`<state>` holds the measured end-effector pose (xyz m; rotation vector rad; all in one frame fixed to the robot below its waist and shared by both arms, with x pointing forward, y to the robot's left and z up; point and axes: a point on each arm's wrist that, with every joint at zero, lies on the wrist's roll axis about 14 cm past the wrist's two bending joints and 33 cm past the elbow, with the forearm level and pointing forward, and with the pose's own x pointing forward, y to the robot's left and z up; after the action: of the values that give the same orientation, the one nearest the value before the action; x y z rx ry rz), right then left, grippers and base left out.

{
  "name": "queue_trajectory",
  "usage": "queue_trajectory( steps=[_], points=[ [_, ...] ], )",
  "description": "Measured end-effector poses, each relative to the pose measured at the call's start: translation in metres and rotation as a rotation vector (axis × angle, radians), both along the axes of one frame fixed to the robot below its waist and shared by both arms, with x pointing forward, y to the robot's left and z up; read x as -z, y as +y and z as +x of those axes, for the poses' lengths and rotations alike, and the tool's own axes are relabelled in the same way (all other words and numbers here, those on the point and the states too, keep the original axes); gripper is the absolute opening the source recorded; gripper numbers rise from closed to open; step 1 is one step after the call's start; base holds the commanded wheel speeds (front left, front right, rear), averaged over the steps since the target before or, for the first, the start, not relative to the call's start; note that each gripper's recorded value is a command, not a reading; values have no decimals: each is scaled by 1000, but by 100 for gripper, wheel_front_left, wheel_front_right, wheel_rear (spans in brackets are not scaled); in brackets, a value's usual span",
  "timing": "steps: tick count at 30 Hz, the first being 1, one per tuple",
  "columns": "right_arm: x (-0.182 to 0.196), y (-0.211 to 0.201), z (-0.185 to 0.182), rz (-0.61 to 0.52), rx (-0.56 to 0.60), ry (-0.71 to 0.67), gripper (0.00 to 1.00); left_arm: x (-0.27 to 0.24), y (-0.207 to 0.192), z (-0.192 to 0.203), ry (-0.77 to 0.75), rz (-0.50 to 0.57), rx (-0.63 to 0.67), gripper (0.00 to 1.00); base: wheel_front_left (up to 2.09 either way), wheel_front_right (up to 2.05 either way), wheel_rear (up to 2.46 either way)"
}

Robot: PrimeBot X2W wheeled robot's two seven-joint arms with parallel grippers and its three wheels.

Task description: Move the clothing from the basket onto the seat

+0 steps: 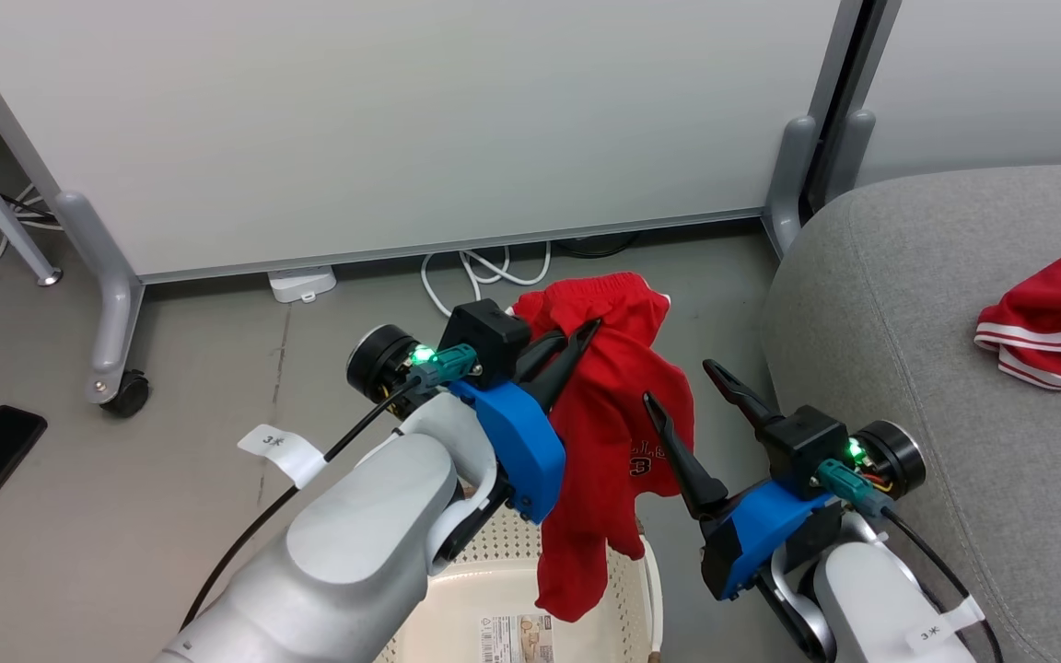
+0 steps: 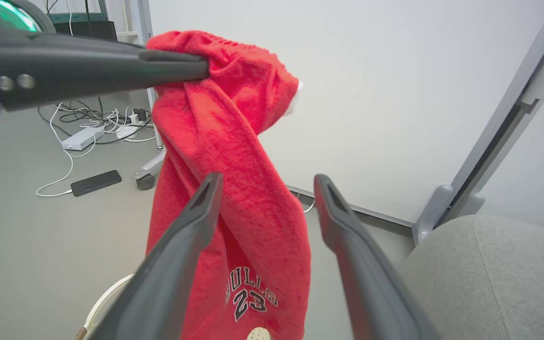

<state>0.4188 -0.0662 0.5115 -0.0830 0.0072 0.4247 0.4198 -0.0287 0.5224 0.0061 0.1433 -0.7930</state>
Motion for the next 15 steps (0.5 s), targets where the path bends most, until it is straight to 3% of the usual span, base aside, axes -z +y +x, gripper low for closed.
queue_trajectory(
  steps=[15],
  points=[
    [18,19,3,-80,-102,78,100,-3,-4,-18,-14,9,50,0,0,0,0]
  ],
)
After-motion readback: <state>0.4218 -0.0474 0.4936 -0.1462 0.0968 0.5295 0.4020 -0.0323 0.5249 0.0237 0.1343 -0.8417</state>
